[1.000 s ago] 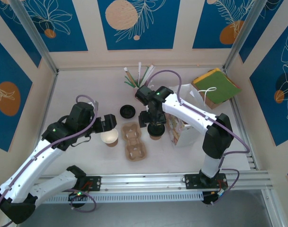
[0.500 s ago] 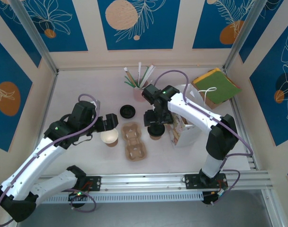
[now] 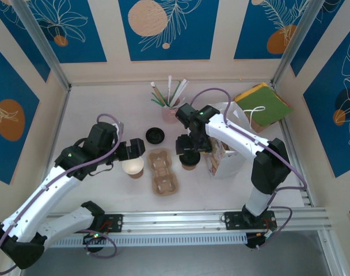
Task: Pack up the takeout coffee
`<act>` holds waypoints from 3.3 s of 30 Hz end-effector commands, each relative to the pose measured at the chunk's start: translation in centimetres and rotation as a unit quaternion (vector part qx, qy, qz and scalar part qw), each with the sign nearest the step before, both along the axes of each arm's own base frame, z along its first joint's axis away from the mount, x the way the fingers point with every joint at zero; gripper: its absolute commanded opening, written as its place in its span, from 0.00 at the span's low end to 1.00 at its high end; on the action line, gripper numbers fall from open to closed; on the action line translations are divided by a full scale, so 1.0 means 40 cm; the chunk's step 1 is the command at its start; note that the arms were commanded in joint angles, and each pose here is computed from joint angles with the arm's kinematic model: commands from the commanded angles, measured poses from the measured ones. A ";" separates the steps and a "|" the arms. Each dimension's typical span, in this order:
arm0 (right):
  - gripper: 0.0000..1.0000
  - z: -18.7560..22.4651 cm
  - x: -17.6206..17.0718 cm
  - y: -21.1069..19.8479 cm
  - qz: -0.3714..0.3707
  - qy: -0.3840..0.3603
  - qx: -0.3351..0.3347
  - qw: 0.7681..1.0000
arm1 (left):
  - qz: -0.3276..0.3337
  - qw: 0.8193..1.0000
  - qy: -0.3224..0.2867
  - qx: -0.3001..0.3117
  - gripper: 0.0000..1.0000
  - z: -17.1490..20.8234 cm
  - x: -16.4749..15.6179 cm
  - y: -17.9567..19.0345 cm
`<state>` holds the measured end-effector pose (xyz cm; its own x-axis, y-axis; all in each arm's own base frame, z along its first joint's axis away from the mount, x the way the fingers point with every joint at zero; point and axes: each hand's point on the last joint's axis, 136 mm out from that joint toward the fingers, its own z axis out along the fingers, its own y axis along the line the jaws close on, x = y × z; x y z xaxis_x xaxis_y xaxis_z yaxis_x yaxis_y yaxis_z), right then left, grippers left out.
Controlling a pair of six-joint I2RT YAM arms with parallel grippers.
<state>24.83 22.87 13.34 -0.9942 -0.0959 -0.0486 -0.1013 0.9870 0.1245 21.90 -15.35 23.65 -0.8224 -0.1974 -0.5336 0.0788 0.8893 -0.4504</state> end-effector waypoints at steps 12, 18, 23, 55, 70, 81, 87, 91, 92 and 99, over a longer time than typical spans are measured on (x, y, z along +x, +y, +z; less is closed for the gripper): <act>0.85 0.001 -0.019 -0.002 0.026 0.006 -0.033 0.999 | -0.015 1.000 -0.004 -0.007 1.00 -0.001 0.000 -0.011; 0.84 -0.004 -0.022 0.005 0.034 0.006 -0.041 0.999 | -0.015 1.000 -0.004 -0.006 1.00 0.000 -0.003 -0.009; 0.84 -0.009 -0.024 0.009 0.036 0.009 -0.044 0.998 | -0.015 1.000 -0.003 -0.006 1.00 -0.002 -0.004 -0.008; 0.81 -0.033 -0.025 0.000 0.040 0.020 -0.068 0.997 | -0.015 1.000 -0.003 -0.007 1.00 -0.002 -0.008 -0.006; 0.83 -0.029 -0.023 -0.008 0.034 0.017 -0.063 0.997 | -0.041 0.999 0.011 -0.022 1.00 -0.013 -0.008 -0.040; 0.82 -0.050 -0.026 -0.002 0.037 0.029 -0.064 0.997 | -0.045 0.999 0.011 -0.021 1.00 -0.013 -0.012 -0.040; 0.82 -0.055 -0.028 0.002 0.040 0.031 -0.064 0.997 | -0.046 0.999 0.010 -0.021 1.00 -0.013 -0.012 -0.040; 0.80 -0.059 -0.028 0.005 0.042 0.033 -0.066 0.996 | -0.046 0.999 0.010 -0.021 1.00 -0.013 -0.011 -0.040; 0.80 -0.059 -0.027 0.006 0.042 0.033 -0.065 0.996 | -0.046 0.999 0.010 -0.021 1.00 -0.013 -0.011 -0.040; 0.80 -0.061 -0.024 0.007 0.043 0.033 -0.067 0.996 | -0.046 0.999 0.009 -0.021 1.00 -0.013 -0.010 -0.041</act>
<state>24.20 22.99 11.40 -0.9847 -0.1739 0.0075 -0.1739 0.9848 -0.0029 21.56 -16.86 23.14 -0.8487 -0.1569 -0.5051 0.1305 0.8634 -0.4874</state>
